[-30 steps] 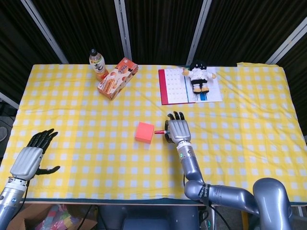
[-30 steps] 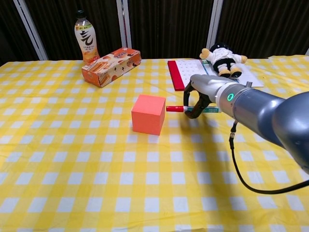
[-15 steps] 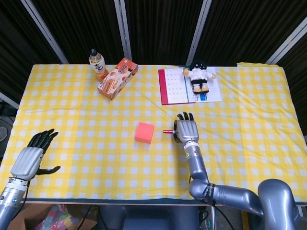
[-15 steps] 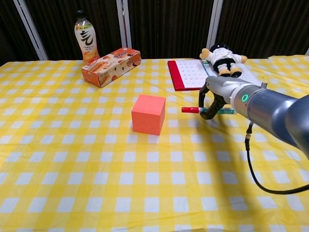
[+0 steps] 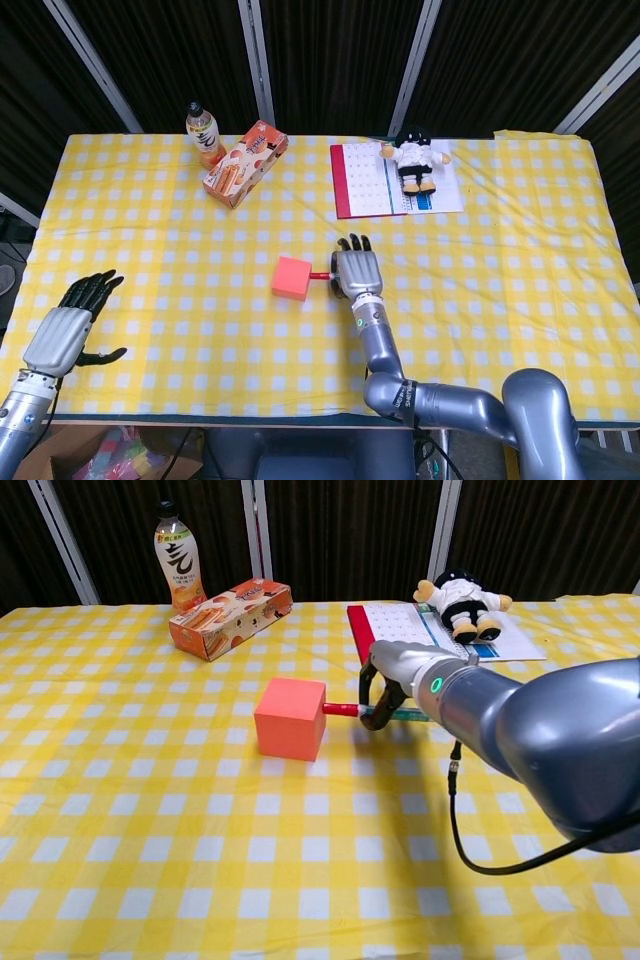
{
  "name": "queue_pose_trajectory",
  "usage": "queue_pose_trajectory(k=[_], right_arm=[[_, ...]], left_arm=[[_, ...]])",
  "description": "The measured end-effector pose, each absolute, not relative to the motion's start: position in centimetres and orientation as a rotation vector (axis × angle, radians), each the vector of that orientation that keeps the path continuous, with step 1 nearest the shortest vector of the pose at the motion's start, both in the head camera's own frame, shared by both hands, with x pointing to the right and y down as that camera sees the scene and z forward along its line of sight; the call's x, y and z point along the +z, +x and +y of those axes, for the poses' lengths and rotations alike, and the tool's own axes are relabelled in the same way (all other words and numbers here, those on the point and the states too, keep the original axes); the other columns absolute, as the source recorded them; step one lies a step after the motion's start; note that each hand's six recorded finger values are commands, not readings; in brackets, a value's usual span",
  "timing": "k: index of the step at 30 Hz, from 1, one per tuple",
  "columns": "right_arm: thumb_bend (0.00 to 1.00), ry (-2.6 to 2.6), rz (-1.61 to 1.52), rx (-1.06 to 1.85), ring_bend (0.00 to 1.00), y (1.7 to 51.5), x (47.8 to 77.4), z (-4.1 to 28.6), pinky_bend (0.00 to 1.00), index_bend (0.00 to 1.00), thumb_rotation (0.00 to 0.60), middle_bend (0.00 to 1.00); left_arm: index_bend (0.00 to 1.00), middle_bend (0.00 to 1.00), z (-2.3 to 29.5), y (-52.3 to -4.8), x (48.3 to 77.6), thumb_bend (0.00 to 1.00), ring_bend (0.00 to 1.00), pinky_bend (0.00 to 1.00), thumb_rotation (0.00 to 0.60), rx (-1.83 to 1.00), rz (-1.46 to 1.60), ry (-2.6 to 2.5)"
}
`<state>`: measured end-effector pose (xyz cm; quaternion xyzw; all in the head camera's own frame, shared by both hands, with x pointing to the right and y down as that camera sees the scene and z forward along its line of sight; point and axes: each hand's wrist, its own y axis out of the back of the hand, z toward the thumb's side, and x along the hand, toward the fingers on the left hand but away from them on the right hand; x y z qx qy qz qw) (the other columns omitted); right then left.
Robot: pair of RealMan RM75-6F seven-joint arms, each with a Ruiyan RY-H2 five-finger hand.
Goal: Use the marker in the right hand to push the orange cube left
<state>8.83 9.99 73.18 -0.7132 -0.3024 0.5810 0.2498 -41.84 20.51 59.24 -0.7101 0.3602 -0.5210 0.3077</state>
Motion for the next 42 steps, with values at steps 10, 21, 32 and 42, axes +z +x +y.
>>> queue_pose_trajectory(k=[10,21,32,42], right_arm=[[0.53,-1.995,-0.779,1.493,0.0,4.9,72.9,11.2,0.0,0.58,0.6,0.18],[0.54,-1.985,-0.793,1.493,0.0,5.0,72.1,11.4,0.0,0.58,0.6,0.18],[0.54,-1.949,-0.805,1.594,0.0,7.8,72.7,12.1,0.0,0.58,0.6,0.18],[0.54,-1.973,-0.831,1.59,0.0,6.3,72.1,12.9,0.0,0.58,0.6,0.18]], left_arm=[[0.0,0.0,20.6,-41.8,59.3,0.0,0.0,0.0,0.6,-1.378,0.946,-1.886],[0.0,0.0,20.6,-41.7,59.3,0.0,0.0,0.0,0.6,-1.381,0.948,-1.886],[0.0,0.0,20.7,-41.6,59.4,0.0,0.0,0.0,0.6,-1.383,0.941,-1.889],[0.0,0.0,20.6,-41.5,59.2,0.0,0.0,0.0,0.6,-1.374,0.947,-1.89]])
